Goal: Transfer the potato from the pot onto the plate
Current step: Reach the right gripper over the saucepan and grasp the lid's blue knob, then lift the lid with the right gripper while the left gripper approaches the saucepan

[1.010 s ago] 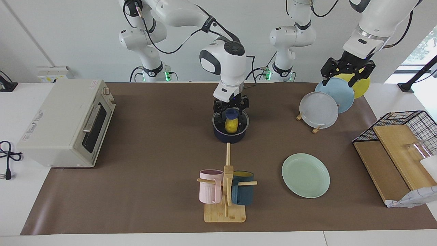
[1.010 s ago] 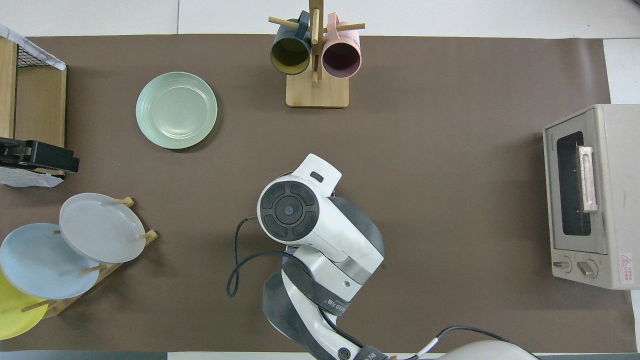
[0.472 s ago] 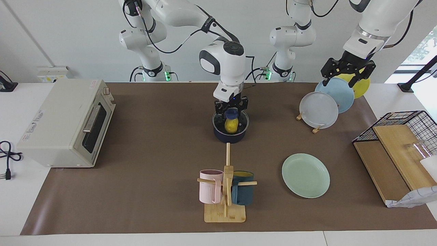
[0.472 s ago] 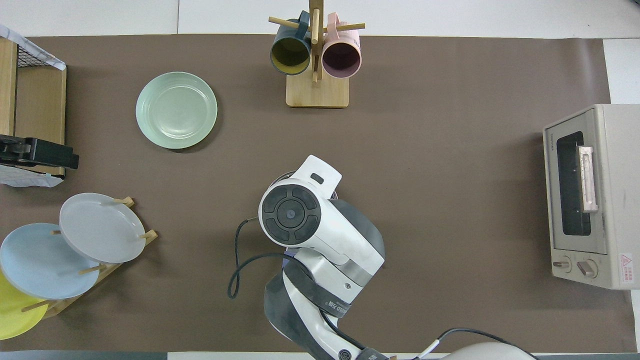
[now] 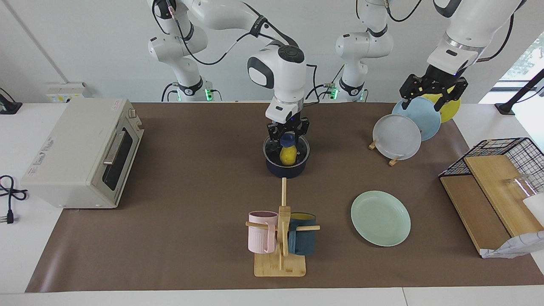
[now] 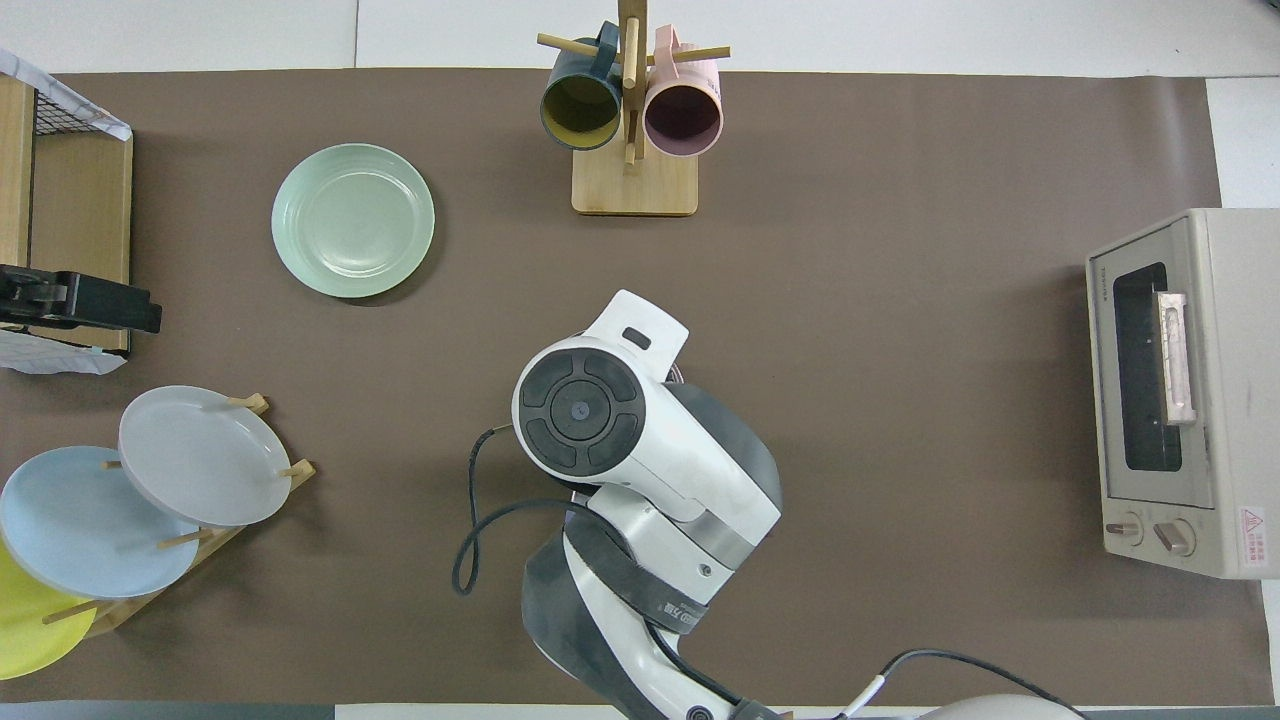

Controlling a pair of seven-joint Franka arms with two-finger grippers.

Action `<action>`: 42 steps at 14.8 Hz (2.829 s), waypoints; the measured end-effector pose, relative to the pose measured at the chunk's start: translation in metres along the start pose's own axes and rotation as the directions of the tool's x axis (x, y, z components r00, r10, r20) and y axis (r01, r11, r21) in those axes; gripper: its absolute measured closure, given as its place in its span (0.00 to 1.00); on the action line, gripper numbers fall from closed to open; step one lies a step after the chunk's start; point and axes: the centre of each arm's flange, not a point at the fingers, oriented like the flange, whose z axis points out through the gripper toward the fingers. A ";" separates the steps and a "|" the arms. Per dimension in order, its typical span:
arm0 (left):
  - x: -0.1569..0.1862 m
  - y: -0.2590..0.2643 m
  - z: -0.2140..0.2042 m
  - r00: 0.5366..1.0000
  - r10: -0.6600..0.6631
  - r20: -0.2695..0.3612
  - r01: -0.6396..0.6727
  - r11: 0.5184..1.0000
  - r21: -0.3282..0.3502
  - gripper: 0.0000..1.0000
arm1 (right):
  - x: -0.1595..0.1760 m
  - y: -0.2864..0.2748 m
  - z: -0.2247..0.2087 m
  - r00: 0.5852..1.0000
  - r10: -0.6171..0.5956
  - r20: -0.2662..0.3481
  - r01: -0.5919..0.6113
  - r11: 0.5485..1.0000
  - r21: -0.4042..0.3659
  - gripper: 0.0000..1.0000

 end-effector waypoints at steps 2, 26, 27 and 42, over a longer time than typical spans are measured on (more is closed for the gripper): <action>0.000 0.000 0.000 1.000 0.000 -0.001 0.000 1.000 0.000 0.00 | 0.019 0.034 -0.024 1.000 -0.028 0.000 0.028 0.999 -0.015 0.34; -0.011 0.306 0.194 1.000 0.001 0.018 0.000 0.999 -0.036 0.00 | -0.014 0.350 0.110 0.989 -0.140 0.051 0.141 0.990 -0.012 0.34; -0.017 0.319 0.213 1.000 0.013 0.025 -0.012 0.999 -0.034 0.00 | -0.015 0.350 0.112 0.989 -0.140 0.051 0.141 0.990 -0.012 0.34; -0.061 0.348 0.292 0.996 0.068 0.056 -0.067 0.998 -0.020 0.00 | 0.006 0.416 -0.116 0.981 0.126 0.144 -0.122 0.992 -0.037 0.00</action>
